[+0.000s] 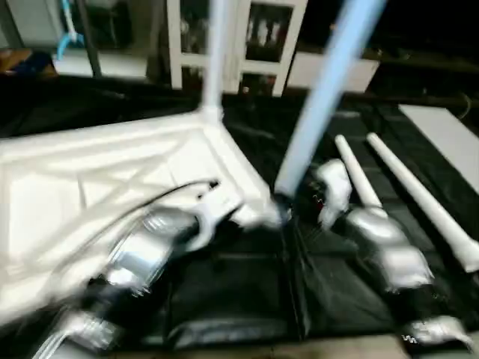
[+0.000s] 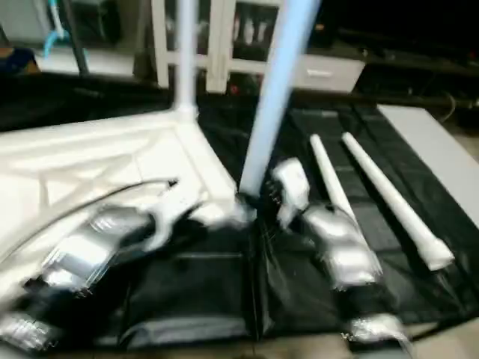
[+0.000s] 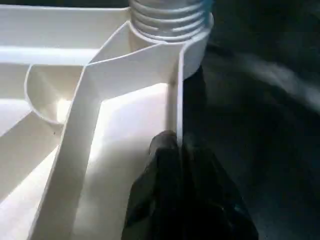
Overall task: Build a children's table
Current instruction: Rotate leg to tighten
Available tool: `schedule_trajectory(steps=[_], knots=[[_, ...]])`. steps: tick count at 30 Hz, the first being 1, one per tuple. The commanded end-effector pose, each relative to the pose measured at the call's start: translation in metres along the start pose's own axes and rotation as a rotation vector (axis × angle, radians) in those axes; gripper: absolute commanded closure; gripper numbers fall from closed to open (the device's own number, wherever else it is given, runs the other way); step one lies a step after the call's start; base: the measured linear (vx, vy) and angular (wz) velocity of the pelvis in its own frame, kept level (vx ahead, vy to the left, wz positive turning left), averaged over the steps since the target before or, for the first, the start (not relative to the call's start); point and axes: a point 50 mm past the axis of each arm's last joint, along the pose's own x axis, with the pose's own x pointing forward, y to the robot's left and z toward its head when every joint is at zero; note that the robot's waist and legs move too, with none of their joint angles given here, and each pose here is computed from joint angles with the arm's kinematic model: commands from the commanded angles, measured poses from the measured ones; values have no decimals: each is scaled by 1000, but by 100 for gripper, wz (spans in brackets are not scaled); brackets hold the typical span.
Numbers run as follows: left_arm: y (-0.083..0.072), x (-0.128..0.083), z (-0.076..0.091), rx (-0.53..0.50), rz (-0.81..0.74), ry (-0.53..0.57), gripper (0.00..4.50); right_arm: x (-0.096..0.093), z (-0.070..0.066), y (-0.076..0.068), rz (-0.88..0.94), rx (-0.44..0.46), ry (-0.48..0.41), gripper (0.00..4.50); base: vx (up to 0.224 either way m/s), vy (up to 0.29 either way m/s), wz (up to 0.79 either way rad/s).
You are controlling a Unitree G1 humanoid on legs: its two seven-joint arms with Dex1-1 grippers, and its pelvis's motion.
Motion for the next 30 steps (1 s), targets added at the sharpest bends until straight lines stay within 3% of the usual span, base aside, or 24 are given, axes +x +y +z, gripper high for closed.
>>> schedule_trajectory(steps=[1, 3, 4, 5, 6, 9, 10, 14, 15, 20, 21, 23, 25, 28, 30], knots=[[3, 0, 15, -40, 58, -60, 450, -22, -48, -40, -462, -27, 254, 260, 0, 0, 0], [1, 5, 18, -41, 62, -68, 450, -15, -49, -32, -489, -24, 251, 261, 0, 0, 0], [-2, 11, 23, -21, 78, -82, 450, 7, -45, -7, -418, 29, 192, 261, 0, 0, 0], [-2, 11, 23, -21, 78, -82, 450, 7, -45, -7, -416, 30, 191, 261, 0, 0, 0], [-4, 14, 25, -16, 75, -89, 450, 22, -38, 14, -299, 55, 143, 261, 0, 0, 0], [-1, 11, 23, -8, 85, -77, 450, 25, -26, 28, -165, 16, 56, 261, 0, 0, 0], [1, 9, 22, -6, 90, -73, 450, 23, -23, 30, -140, -20, 38, 205, 0, 0, 0], [4, 2, 16, 47, 75, -72, 450, 16, -12, 27, -103, -23, -35, 186, 0, 0, 0], [2, -6, 11, 103, -8, -90, 450, 7, -4, 19, -84, -23, -69, 163, 0, 0, 0], [-9, -24, -3, 229, -222, -115, 450, -11, 3, 3, 88, -39, -49, 122, 0, 0, 0], [-14, -31, -8, 267, -302, -108, 450, -21, 7, -2, 178, -71, -41, 122, 0, 0, 0], [-14, -32, -9, 271, -315, -103, 450, -23, 7, -3, 197, -80, -40, 122, 0, 0, 0], [-17, -38, -14, 283, -365, -75, 450, -42, 10, -10, 345, -130, -29, 122, 0, 0, 0], [-20, -40, -13, 273, -388, -90, 450, -52, 8, -13, 465, -105, -23, 122, 0, 0, 0], [-21, -41, -13, 278, -398, -94, 450, -53, 7, -14, 485, -86, -22, 153, 0, 0, 0]])
